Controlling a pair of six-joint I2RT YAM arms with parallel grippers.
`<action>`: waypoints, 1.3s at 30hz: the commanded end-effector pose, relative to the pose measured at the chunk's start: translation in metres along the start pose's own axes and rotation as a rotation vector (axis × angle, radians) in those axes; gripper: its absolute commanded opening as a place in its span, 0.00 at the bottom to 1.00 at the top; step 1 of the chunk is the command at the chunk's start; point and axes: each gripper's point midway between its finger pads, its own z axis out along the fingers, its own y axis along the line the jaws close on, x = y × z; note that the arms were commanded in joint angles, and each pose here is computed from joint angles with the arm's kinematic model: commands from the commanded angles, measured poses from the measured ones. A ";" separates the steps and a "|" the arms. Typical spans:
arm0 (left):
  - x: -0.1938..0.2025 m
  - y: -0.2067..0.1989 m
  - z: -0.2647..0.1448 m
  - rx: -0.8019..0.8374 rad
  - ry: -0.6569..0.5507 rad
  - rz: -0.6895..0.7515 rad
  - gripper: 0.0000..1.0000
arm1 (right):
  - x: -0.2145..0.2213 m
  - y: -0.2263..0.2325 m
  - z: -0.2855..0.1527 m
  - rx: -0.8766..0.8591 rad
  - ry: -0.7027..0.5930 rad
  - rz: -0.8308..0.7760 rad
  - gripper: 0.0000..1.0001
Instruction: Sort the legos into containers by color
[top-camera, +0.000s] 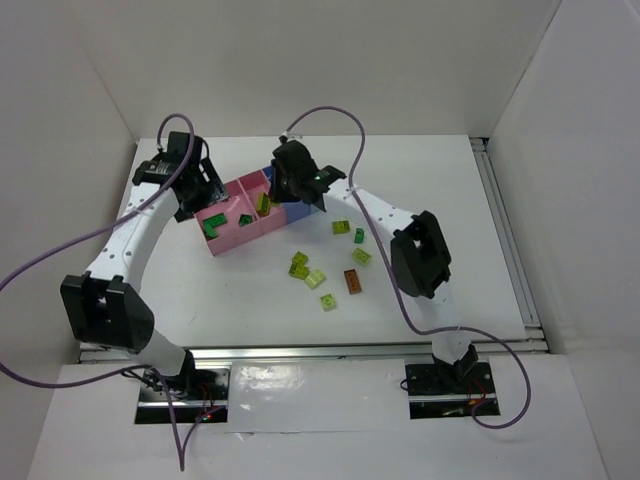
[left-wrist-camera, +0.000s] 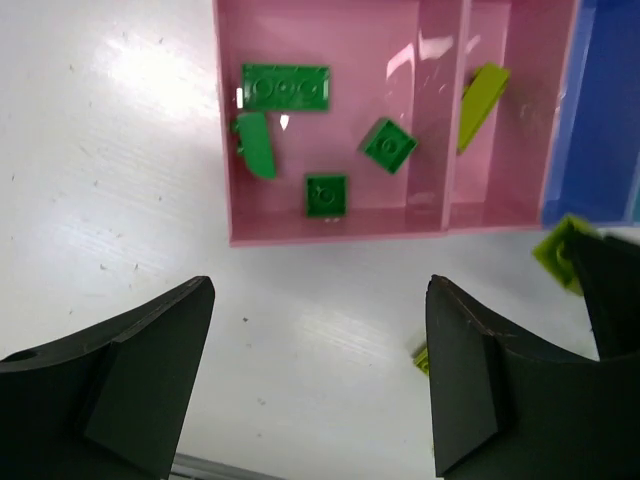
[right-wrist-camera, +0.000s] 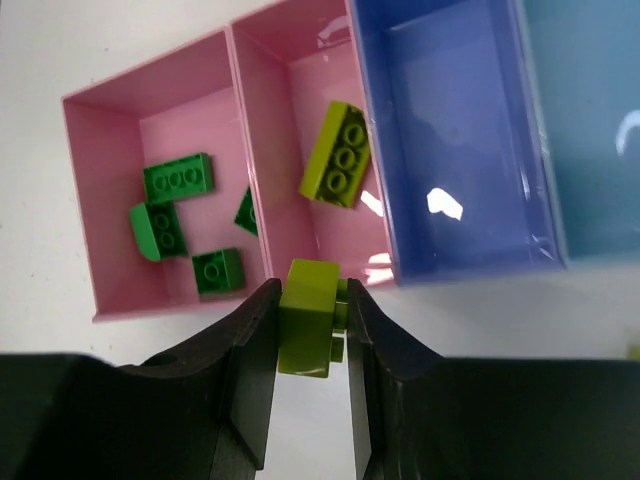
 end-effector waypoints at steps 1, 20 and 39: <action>0.002 0.007 -0.016 0.031 -0.047 -0.057 0.88 | 0.002 0.018 0.024 -0.061 0.012 -0.034 0.07; 0.050 -0.021 -0.003 0.107 0.029 0.230 0.81 | 0.000 -0.077 -0.067 0.212 -0.095 -0.017 0.66; 0.166 -0.102 0.017 0.217 0.316 0.543 0.95 | 0.193 -0.171 -0.133 0.311 0.297 0.031 0.75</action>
